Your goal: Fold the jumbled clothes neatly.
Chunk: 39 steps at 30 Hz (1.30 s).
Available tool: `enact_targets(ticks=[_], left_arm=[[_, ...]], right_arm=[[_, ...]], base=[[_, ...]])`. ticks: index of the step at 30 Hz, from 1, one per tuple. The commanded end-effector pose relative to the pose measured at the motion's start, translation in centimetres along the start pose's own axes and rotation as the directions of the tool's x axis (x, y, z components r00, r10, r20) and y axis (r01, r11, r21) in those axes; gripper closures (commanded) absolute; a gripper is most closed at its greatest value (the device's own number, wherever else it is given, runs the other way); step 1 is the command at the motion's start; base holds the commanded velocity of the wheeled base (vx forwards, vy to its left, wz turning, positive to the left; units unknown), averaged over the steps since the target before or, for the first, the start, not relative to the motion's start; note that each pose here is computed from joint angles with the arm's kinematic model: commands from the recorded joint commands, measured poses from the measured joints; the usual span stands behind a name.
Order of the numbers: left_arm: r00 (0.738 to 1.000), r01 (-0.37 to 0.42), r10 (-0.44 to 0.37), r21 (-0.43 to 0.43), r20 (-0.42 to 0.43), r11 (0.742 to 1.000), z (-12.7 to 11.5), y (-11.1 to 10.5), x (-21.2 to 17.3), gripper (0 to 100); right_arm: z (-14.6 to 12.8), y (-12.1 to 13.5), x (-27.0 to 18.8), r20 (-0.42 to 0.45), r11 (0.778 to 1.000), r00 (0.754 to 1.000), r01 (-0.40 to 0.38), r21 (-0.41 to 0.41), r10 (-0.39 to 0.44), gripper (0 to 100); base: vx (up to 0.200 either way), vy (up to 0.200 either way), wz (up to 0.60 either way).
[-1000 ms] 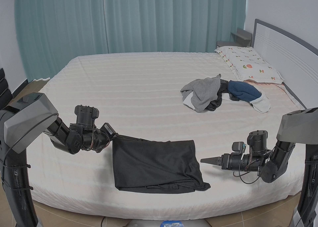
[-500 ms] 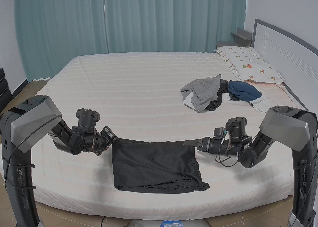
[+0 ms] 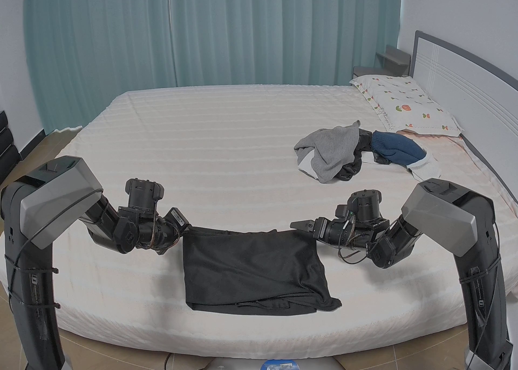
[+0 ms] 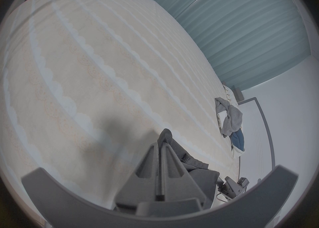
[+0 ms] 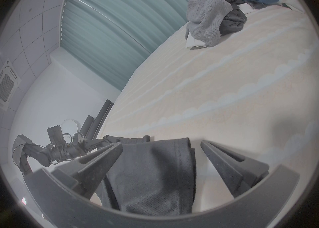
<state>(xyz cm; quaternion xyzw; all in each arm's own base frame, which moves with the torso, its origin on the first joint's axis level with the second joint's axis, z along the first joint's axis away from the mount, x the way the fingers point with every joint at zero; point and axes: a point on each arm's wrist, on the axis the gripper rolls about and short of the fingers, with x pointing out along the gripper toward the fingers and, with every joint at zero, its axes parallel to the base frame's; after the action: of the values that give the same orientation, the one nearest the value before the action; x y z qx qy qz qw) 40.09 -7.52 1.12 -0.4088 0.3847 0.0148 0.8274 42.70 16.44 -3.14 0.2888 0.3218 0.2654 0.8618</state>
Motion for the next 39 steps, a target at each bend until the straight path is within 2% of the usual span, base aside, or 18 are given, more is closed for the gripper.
enact_targets(ticks=[1,7,12,21,22,27,31,36,39], left_arm=[[1.0,-0.002,0.002,0.001,-0.001,1.0,0.0,0.1,0.0,100],[1.0,-0.009,0.009,0.006,-0.002,1.0,-0.2,0.2,0.3,100],[1.0,-0.018,0.018,0.034,-0.003,0.999,-0.5,0.3,0.4,100],[1.0,-0.025,0.026,0.048,-0.007,0.999,-0.8,0.3,0.5,100],[1.0,-0.024,0.024,0.048,-0.006,0.999,-0.8,0.3,0.5,100],[1.0,-0.025,0.025,0.05,-0.005,0.998,-0.7,0.3,0.5,100],[1.0,-0.026,0.026,0.05,-0.006,0.998,-0.8,0.4,0.5,100],[1.0,-0.026,0.027,0.051,-0.008,0.998,-0.8,0.4,0.5,100],[1.0,-0.026,0.027,0.051,-0.008,0.998,-0.8,0.4,0.5,100]], right_arm=[[0.2,0.0,0.1,0.007,1.0,1.0,-0.002,-0.002,0.002,100],[0.4,-0.3,0.2,0.022,1.0,1.0,0.007,0.0,-0.007,100],[2.1,-0.5,0.1,0.093,1.0,0.995,0.027,-0.003,-0.026,100],[1.6,-0.2,0.1,0.079,1.0,0.996,0.028,-0.005,-0.028,100],[1.6,-0.2,0.0,0.08,1.0,0.996,0.027,-0.007,-0.026,0],[1.8,0.0,-0.7,0.085,1.0,0.996,0.03,-0.005,-0.029,0],[1.4,1.4,-4.5,0.037,0.999,0.999,0.035,0.006,-0.035,0],[-1.5,2.9,-9.4,-0.097,0.999,0.995,0.027,0.039,-0.023,0],[-3.6,2.8,-10.9,-0.171,0.999,0.985,0.041,0.017,-0.037,0]], base=[[0.0,0.0,0.0],[0.0,0.0,0.0],[0.0,0.0,0.0],[0.0,0.0,0.0],[0.0,0.0,0.0],[0.0,0.0,0.0],[0.0,0.0,0.0],[0.0,0.0,0.0],[0.0,0.0,0.0]])
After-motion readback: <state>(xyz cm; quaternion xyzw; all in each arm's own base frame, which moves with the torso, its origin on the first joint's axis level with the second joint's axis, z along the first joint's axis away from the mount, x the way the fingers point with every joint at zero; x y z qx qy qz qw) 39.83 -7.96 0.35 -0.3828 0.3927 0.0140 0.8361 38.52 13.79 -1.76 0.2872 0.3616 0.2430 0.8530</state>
